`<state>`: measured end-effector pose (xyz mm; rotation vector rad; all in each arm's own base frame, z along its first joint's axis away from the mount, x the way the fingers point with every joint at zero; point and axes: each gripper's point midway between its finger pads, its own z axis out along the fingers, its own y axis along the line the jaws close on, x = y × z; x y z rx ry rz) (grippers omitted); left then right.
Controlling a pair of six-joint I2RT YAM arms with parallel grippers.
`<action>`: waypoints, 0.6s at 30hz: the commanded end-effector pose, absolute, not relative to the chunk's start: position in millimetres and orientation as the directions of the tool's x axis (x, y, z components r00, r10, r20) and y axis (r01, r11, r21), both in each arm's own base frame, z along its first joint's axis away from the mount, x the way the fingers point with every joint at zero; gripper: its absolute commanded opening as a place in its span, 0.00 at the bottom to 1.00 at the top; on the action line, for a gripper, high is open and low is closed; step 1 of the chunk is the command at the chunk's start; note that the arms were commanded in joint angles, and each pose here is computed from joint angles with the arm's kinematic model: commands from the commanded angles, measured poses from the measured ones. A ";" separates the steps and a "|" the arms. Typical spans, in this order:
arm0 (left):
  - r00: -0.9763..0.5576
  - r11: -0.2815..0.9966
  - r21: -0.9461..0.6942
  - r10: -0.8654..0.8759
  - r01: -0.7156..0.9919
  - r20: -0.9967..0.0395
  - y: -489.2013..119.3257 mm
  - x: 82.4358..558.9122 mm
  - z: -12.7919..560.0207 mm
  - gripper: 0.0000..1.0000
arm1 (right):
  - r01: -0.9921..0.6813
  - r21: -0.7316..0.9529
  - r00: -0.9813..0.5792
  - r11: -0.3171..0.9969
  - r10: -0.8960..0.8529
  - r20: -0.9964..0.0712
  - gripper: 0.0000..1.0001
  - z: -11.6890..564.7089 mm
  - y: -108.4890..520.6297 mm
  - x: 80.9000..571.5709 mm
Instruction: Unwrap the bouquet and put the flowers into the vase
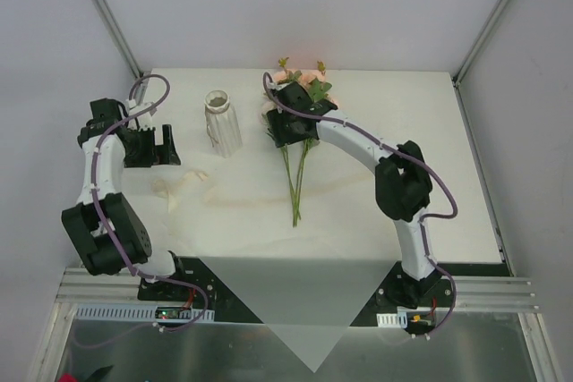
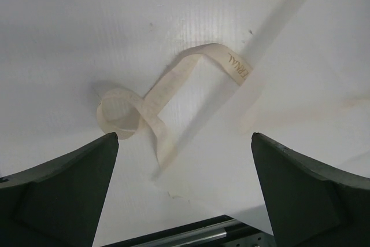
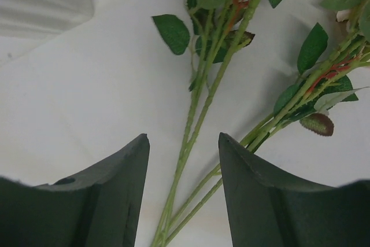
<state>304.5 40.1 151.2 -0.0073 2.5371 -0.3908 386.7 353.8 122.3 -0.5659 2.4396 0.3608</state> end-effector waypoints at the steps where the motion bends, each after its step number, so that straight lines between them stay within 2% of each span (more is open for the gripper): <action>1: -0.854 0.959 -0.275 -0.083 0.072 -0.514 53.5 311.0 133.6 0.99 | -0.456 0.139 -0.721 0.879 -0.274 -0.637 0.53 135.0 350.1 416.1; 12: -0.868 0.959 -0.275 -0.083 0.063 -0.489 57.8 314.4 110.4 0.99 | -0.453 0.195 -0.757 0.870 -0.260 -0.599 0.51 95.5 354.8 438.5; 18: -0.875 0.964 -0.258 -0.068 0.067 -0.480 59.9 310.8 100.6 0.99 | -0.417 0.205 -0.791 0.886 -0.241 -0.563 0.43 78.9 352.1 448.0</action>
